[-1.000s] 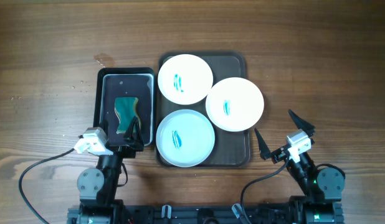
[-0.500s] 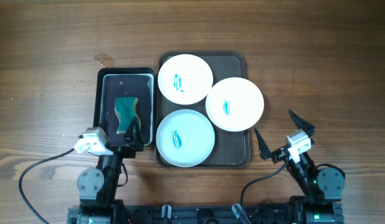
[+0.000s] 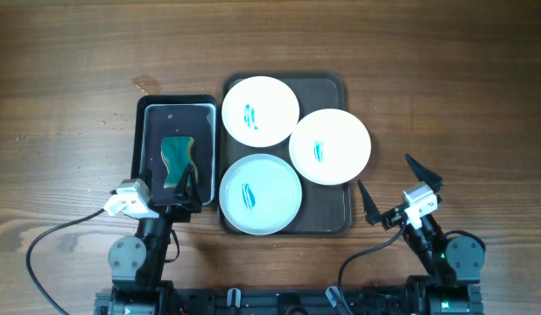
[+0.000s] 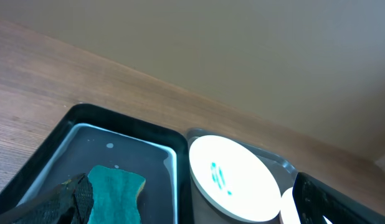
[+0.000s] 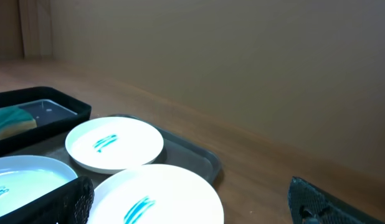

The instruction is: Clean dirty plates on tray and stack at the side

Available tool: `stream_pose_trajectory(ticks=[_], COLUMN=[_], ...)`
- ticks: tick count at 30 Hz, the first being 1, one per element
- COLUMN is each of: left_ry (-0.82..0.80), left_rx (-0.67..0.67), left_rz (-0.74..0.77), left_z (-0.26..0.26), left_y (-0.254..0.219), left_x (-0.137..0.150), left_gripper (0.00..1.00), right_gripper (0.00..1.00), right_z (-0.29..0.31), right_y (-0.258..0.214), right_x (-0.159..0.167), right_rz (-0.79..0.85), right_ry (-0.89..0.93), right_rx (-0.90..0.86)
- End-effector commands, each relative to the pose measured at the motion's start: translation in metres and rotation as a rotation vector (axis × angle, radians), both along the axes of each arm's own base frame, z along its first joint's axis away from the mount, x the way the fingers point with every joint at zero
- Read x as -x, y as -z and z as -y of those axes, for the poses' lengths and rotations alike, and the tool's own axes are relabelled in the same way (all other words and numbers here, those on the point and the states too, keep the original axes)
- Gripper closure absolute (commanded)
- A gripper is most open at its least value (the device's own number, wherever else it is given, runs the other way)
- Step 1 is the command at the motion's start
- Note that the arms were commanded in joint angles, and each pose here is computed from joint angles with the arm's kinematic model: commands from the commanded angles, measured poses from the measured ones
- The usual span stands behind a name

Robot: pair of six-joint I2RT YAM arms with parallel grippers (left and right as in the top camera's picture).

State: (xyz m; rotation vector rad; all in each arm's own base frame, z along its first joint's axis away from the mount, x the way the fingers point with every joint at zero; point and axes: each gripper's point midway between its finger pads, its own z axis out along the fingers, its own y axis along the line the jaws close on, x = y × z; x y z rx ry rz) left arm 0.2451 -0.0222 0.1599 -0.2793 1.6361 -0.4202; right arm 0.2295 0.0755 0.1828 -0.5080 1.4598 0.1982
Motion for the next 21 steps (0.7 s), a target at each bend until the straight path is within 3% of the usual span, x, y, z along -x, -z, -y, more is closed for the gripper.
stream_pose_trajectory(ticks=[1,7,10,14,21], left_ry=[-0.009,0.046,0.133,0.117,0.121], left_rx=[0.001,0.006,0.01,0.01,0.006], left_rz=[-0.002,0.012,0.155,0.257,0.054], left_z=[-0.001,0.008,0.023,0.02,0.021], left_y=[0.003,-0.001,-0.036,-0.075,-0.126], left_x=[0.0,0.001,0.004,0.01,0.006], left_gripper=[0.0,0.0,0.0,0.0,0.0], right_gripper=[0.0,0.0,0.01,0.0,0.0], right_z=[0.0,-0.011,-0.017,-0.017,-0.016], right_y=[-0.001,-0.004,-0.015,-0.061,-0.144], right_x=[0.0,0.006,0.012,0.022,0.005], right_rz=[0.004,-0.003,-0.027,-0.009,-0.258], right_ry=[-0.002,-0.073,-0.118,-0.118,-0.102], right_rx=[-0.004,-0.043,-0.114,-0.113,-0.123])
